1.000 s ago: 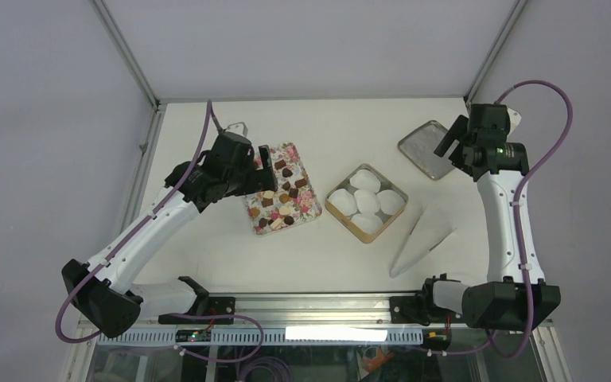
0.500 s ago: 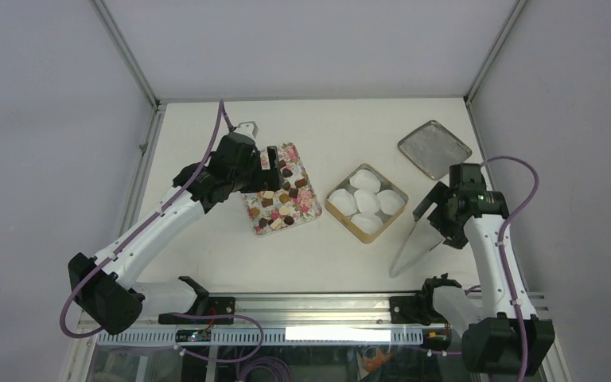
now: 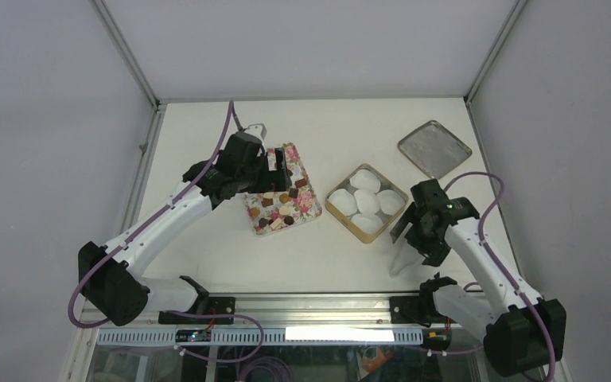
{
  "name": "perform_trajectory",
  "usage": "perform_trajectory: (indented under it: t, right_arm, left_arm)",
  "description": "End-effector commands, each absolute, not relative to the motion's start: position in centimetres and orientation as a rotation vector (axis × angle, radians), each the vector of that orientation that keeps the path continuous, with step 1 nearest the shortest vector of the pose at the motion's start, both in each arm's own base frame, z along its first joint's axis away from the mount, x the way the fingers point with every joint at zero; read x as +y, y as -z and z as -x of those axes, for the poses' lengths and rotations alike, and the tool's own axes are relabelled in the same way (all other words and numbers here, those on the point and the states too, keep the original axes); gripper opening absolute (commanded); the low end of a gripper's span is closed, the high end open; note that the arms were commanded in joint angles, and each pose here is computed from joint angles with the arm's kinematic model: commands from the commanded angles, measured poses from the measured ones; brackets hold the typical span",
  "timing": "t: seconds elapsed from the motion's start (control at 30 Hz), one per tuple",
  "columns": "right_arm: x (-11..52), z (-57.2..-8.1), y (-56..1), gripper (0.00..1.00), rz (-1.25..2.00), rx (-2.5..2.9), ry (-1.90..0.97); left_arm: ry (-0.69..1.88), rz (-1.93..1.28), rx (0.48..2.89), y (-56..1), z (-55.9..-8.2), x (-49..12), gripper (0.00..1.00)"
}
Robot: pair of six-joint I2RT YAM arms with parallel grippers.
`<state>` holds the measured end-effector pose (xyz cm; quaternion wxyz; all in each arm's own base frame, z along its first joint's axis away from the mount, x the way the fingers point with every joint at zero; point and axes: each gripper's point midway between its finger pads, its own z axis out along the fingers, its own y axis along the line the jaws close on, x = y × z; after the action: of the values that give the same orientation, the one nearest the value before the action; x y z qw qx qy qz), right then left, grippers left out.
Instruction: Pack the chocolate
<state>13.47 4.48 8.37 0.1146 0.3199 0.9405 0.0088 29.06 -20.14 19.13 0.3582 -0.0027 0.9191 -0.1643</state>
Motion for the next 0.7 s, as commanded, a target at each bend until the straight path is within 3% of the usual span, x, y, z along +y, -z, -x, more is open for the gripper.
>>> perform_trajectory:
  t: [0.0, 0.4, 0.6, 0.67]
  right_arm:
    - [4.0, -14.5, -7.2, 0.97, -1.040, 2.672, 0.123]
    - [3.8, -16.1, -3.3, 0.82, -1.006, 2.636, 0.176]
    - [3.9, -16.6, -2.5, 0.62, -0.984, 2.592, 0.120]
    - [3.9, -16.7, -2.3, 0.59, -0.985, 2.593, 0.121]
  left_arm:
    - [0.499, 0.001, 2.327, -20.1, -29.2, -21.2, 0.99]
    - [0.461, 0.015, 2.339, -19.2, -29.1, -20.5, 0.99]
    - [0.461, 0.025, 2.346, -19.0, -29.1, -20.6, 0.99]
    - [0.465, 0.025, 2.349, -18.9, -29.1, -20.7, 0.99]
